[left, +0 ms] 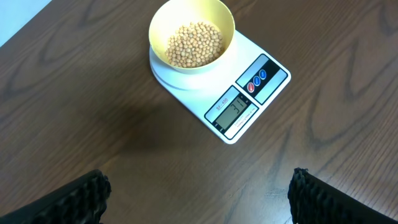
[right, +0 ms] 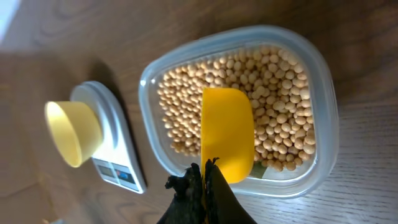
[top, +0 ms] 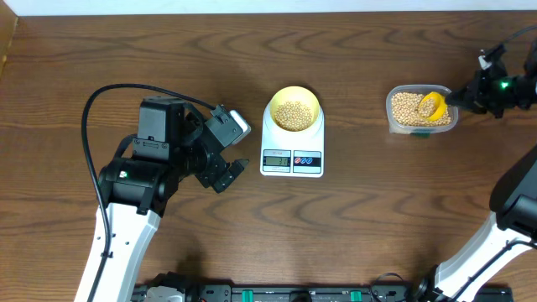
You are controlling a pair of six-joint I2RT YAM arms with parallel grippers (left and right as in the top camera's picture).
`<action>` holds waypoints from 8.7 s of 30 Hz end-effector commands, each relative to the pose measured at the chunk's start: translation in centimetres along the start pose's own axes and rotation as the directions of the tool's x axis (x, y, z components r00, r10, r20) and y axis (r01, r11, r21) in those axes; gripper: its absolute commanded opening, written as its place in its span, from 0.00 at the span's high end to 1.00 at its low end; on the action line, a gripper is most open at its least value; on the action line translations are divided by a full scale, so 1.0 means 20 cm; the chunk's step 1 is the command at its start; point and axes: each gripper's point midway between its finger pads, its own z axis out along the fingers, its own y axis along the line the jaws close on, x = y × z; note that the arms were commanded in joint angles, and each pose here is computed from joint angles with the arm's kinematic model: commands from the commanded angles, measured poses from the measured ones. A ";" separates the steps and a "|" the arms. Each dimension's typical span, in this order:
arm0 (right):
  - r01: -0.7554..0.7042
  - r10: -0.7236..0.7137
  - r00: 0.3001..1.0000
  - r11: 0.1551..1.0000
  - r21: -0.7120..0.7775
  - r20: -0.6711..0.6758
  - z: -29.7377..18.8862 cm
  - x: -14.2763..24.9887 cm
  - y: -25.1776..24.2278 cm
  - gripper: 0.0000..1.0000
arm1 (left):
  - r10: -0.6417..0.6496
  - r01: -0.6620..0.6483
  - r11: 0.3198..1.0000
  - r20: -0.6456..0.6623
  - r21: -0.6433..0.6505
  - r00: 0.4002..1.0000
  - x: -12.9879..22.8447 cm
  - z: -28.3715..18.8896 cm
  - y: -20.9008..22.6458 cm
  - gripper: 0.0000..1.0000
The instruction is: Scoop item into bowl and weigh 50g on scale
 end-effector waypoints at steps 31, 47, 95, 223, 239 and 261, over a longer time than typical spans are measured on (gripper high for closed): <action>0.139 -0.187 0.980 0.878 -0.458 -0.061 0.25 0.09 0.85 0.99 | 0.003 -0.003 1.000 0.006 0.004 1.000 0.01 -0.01 -0.01 0.06; 0.258 -0.354 0.931 0.810 -0.526 -0.090 0.50 0.27 1.29 0.98 | 0.003 -0.003 1.000 0.006 0.004 1.000 0.01 -0.01 -0.01 0.06; 0.733 -0.721 0.673 0.680 0.018 -0.168 0.72 0.47 1.36 0.98 | 0.003 -0.003 1.000 0.006 0.004 1.000 0.01 -0.01 -0.01 0.06; 0.950 -0.941 0.306 0.312 -0.017 -0.145 0.72 0.50 1.44 0.99 | 0.003 -0.003 1.000 0.006 0.004 1.000 0.01 -0.01 -0.01 0.06; 0.947 -0.941 0.313 0.319 -0.034 -0.132 0.72 0.50 1.45 0.99 | 0.003 -0.003 1.000 0.006 0.004 1.000 0.01 -0.01 -0.01 0.06; 0.955 -0.949 0.288 0.295 -0.033 -0.125 0.72 0.49 1.46 0.99 | 0.003 -0.003 1.000 0.006 0.004 1.000 0.01 -0.01 -0.01 0.06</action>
